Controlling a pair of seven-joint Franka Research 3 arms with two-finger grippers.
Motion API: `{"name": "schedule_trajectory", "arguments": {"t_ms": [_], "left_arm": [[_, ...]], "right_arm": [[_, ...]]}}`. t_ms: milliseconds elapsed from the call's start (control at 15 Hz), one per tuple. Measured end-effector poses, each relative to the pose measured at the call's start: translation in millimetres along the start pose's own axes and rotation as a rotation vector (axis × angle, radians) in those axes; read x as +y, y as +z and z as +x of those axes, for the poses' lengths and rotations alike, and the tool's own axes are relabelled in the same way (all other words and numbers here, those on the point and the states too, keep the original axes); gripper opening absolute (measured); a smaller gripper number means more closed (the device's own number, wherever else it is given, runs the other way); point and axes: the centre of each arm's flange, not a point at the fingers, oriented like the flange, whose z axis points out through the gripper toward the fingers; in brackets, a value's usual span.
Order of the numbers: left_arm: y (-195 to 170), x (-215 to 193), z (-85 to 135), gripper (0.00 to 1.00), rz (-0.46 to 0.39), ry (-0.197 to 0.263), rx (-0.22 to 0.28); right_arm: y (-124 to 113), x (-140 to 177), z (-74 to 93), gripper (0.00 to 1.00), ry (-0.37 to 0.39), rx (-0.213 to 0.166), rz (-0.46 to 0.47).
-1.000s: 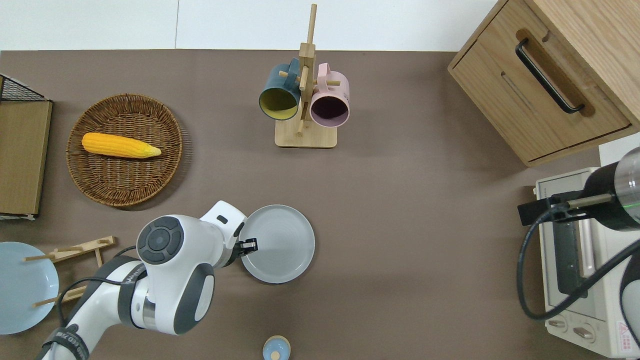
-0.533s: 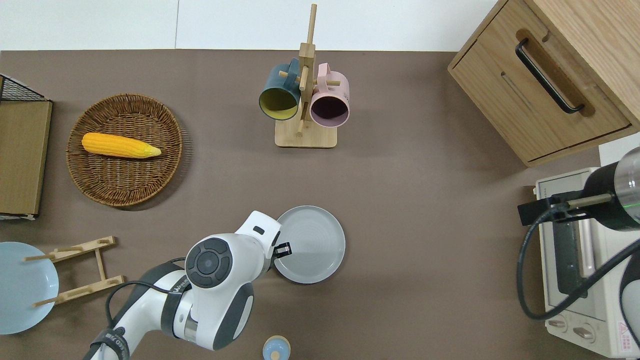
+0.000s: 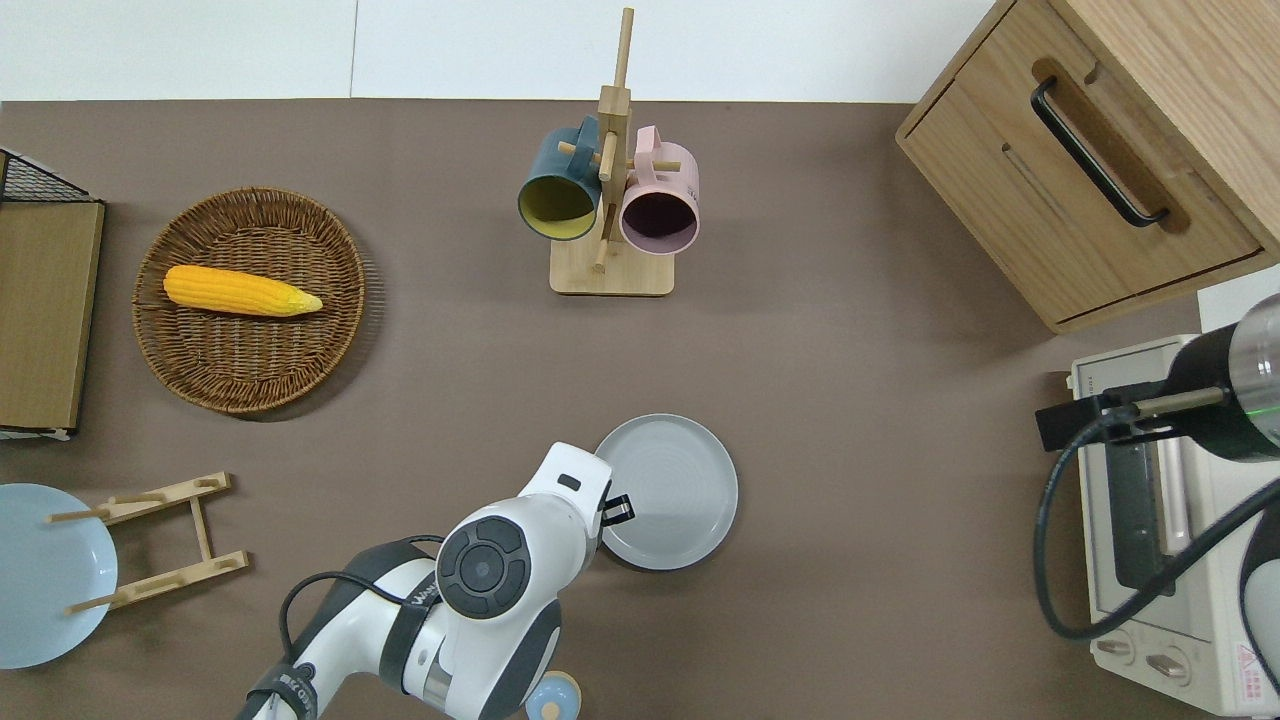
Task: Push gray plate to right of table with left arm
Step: 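Push the gray plate with the left gripper toward the toaster oven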
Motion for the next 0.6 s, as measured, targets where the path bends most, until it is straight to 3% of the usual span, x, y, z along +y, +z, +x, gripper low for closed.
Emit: {"name": "schedule_trajectory", "arguments": {"t_ms": [600], "left_arm": [[9,40,-32,0.04,-0.026,-0.014,-0.017]], "right_arm": [[0,0,0.0,1.0,0.0,0.0,0.0]]}}
